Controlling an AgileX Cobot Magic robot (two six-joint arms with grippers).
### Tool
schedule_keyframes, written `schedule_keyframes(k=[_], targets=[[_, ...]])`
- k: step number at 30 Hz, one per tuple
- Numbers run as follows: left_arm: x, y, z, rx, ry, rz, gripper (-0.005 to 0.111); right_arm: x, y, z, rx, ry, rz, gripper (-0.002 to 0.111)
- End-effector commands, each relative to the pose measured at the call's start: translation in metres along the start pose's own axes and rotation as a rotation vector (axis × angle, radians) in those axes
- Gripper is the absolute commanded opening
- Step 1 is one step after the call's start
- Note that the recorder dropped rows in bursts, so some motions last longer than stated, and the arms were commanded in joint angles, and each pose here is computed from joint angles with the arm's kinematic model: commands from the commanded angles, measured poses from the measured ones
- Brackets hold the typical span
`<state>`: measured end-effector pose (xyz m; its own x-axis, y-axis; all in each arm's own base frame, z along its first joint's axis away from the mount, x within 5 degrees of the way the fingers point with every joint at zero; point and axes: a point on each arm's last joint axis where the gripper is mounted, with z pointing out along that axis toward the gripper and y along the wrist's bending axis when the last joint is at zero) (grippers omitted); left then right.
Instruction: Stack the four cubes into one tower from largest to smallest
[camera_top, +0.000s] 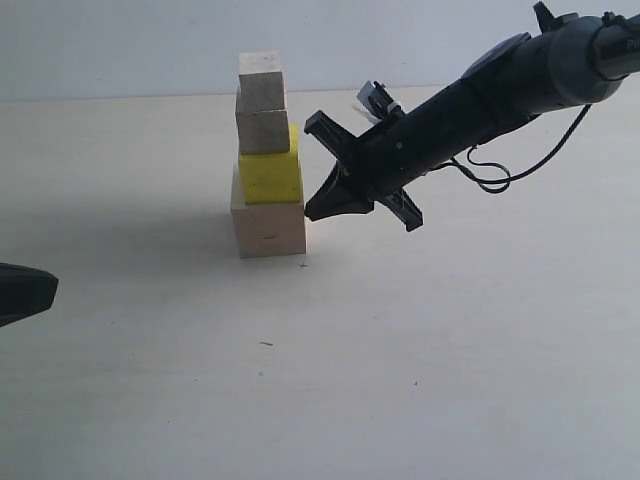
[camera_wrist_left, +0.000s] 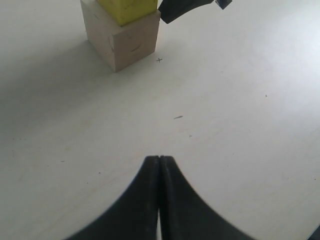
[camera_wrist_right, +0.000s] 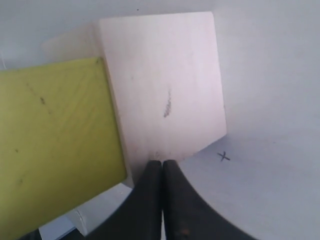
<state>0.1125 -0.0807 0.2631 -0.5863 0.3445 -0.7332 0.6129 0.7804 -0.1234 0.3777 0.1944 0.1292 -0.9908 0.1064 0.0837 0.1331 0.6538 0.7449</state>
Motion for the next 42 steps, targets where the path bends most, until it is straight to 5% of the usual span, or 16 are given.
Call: schedule_keyframes(k=[1,42], targets=[[-0.0012,-0.0009,-0.0015,0.004,-0.017,-0.007,0.000,0.0027,0.0011,-0.0004,-0.006,0.018,-0.017,0.000],[-0.0012,-0.0009,-0.0015,0.004,-0.017,-0.007,0.000,0.0043,0.0007,-0.0005,-0.002,0.035,-0.061,0.000]])
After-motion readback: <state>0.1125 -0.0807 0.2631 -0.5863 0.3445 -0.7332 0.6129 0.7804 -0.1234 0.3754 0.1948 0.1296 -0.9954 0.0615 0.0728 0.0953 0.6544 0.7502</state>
